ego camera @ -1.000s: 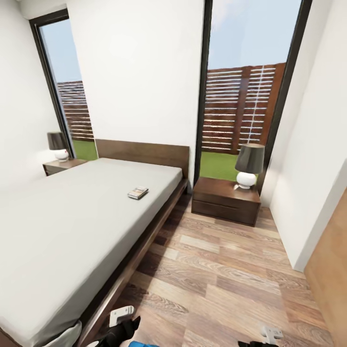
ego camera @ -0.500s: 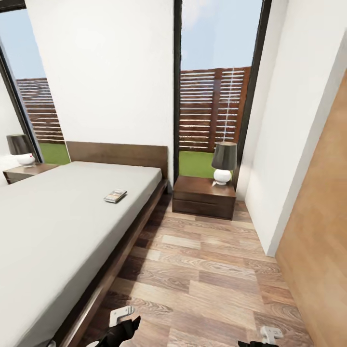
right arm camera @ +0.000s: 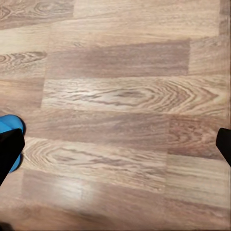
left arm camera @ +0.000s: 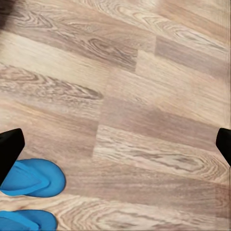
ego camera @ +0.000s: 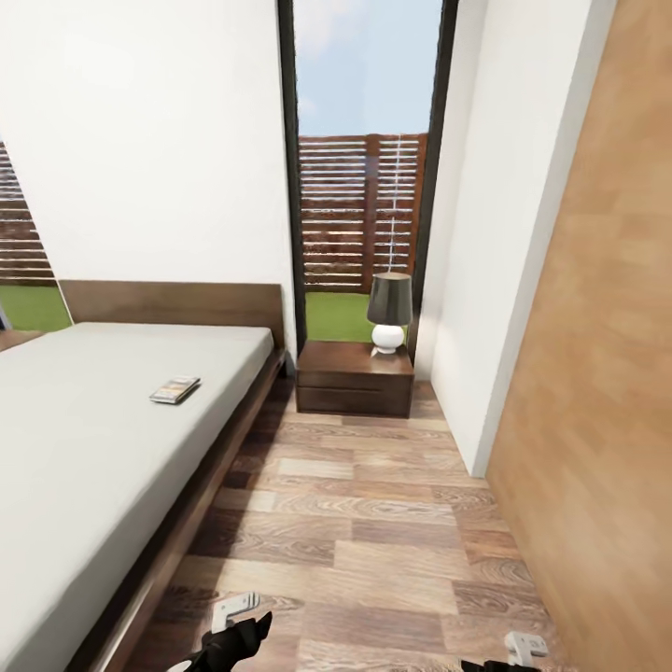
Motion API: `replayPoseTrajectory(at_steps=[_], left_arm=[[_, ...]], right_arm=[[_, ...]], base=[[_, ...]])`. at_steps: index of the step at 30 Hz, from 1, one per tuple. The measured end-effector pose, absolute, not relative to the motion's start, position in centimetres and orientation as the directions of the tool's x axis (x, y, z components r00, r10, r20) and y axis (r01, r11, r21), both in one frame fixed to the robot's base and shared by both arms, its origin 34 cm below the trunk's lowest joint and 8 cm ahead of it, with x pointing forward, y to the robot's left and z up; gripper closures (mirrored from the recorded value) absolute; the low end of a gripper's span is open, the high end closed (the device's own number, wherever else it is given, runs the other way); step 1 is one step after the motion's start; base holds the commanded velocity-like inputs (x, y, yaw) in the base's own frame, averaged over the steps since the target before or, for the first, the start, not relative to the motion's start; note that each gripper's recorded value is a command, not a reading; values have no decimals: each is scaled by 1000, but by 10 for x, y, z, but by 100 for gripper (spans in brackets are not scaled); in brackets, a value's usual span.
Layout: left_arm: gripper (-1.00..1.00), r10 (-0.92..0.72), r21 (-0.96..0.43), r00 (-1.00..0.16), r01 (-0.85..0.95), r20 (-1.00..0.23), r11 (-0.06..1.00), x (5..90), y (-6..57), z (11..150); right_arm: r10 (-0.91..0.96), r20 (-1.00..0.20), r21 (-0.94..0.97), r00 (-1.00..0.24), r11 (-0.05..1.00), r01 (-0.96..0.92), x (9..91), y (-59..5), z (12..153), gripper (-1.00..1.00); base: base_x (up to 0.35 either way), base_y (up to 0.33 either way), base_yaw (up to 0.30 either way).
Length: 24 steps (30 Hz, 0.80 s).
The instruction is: In the bedroom, move the book from the bed onto either nightstand, and place the two sandals side by side next to the bed.
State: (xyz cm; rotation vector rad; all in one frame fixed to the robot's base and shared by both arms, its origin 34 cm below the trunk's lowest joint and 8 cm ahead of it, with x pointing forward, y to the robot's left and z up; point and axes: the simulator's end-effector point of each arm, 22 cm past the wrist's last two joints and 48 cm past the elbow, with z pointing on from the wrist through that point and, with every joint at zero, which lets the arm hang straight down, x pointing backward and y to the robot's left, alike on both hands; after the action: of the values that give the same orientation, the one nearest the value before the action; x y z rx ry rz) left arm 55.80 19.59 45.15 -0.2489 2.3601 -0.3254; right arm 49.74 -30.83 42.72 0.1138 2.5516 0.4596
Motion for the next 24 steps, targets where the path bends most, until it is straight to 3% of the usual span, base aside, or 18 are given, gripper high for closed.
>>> replayPoseTrajectory(at_steps=[10,24], left_arm=[[-100,-270,-303,-716,-85,-644,949,558,196,451],[-100,-270,-302,-722,-88,-637,949,555,196,447]], right_arm=[[172,-496,346,-851,938,-12,497,-308,427,-100],[172,-488,346,-856,938,-9,495,-308,423,-100]], base=[[0,0,-260],[0,0,-16]])
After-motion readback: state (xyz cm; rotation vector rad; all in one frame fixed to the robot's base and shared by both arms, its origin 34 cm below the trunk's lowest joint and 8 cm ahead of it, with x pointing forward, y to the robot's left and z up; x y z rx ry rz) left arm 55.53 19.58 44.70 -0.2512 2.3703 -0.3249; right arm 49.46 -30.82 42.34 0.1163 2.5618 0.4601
